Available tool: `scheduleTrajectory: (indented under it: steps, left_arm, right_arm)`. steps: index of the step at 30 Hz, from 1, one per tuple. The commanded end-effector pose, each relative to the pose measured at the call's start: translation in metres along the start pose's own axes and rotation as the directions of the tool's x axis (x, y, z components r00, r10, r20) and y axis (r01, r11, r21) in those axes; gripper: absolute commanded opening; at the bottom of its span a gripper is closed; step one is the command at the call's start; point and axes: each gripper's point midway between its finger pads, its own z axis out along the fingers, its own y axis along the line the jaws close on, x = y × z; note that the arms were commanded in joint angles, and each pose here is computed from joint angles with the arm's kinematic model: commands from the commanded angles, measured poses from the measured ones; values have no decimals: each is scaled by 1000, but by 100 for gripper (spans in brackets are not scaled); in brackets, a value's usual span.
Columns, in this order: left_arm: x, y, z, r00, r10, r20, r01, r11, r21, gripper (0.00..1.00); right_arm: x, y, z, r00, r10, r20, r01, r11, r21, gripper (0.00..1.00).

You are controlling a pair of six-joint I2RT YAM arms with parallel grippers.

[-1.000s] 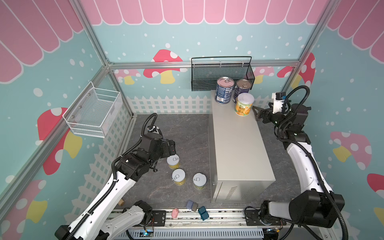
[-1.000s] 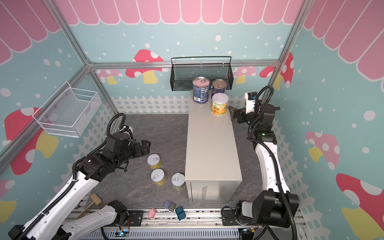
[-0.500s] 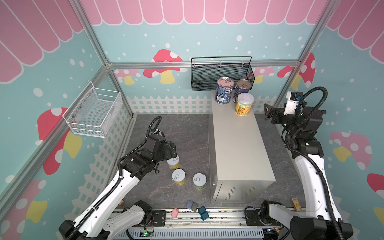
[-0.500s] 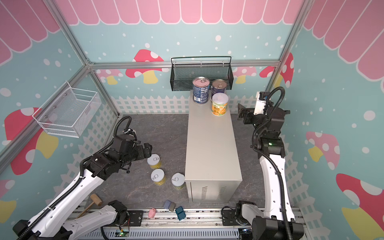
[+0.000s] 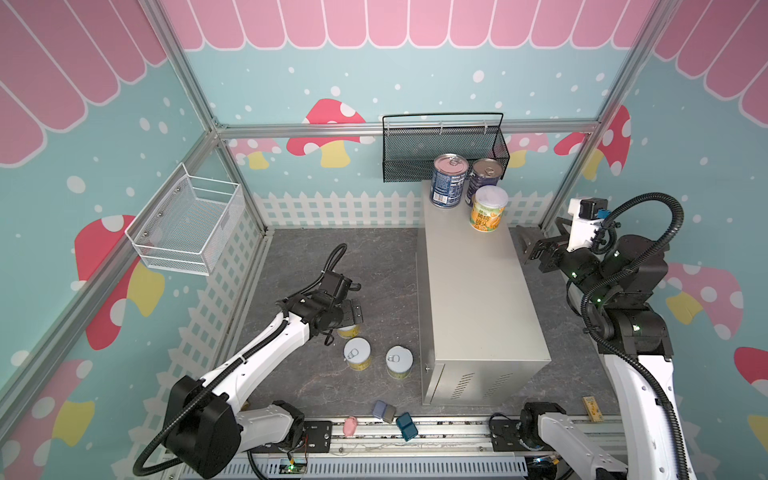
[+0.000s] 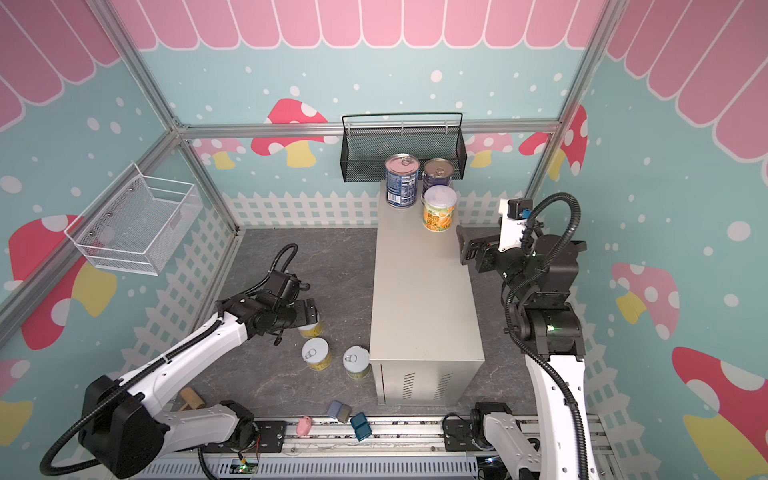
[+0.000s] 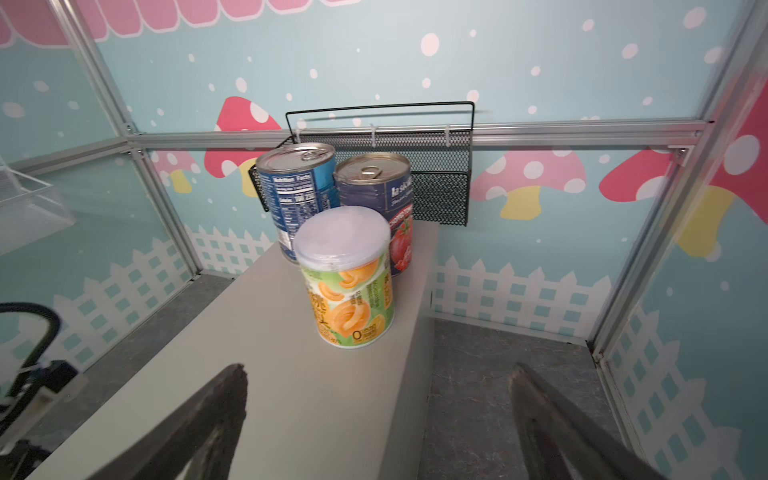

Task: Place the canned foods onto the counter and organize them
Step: 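Lower the left gripper around a white-lidded yellow can while the right gripper draws back, then close the left gripper on the yellow can and lift it off the floor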

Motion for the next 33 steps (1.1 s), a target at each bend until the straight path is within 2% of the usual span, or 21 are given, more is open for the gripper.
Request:
scheduleTrajectory:
  steps: [1, 6, 15, 24, 29, 33]
  left_arm:
    - [-4, -6, 16, 999, -32, 4, 32, 999, 13, 98]
    - [-1, -8, 43, 999, -31, -31, 30, 999, -8, 98]
    - [3, 10, 71, 997, -45, -57, 38, 991, -131, 95]
    - [-1, 13, 78, 998, -44, -38, 38, 989, -140, 79]
    - [-9, 13, 67, 999, -38, -14, 36, 990, -133, 63]
    - [-22, 12, 46, 1000, -5, 17, 7, 991, -134, 50]
  right_arm:
    - [0, 27, -12, 999, -49, -6, 48, 991, -125, 100]
    - [7, 60, -21, 996, -77, 37, 85, 947, -308, 100]
    - [16, 70, -18, 995, -84, 45, 95, 926, -366, 100]
    - [34, 74, -1, 998, -67, 19, 69, 913, -402, 100]
    - [38, 76, 5, 998, -57, 22, 61, 911, -407, 100]
    - [46, 75, 11, 999, -43, 10, 43, 915, -401, 100]
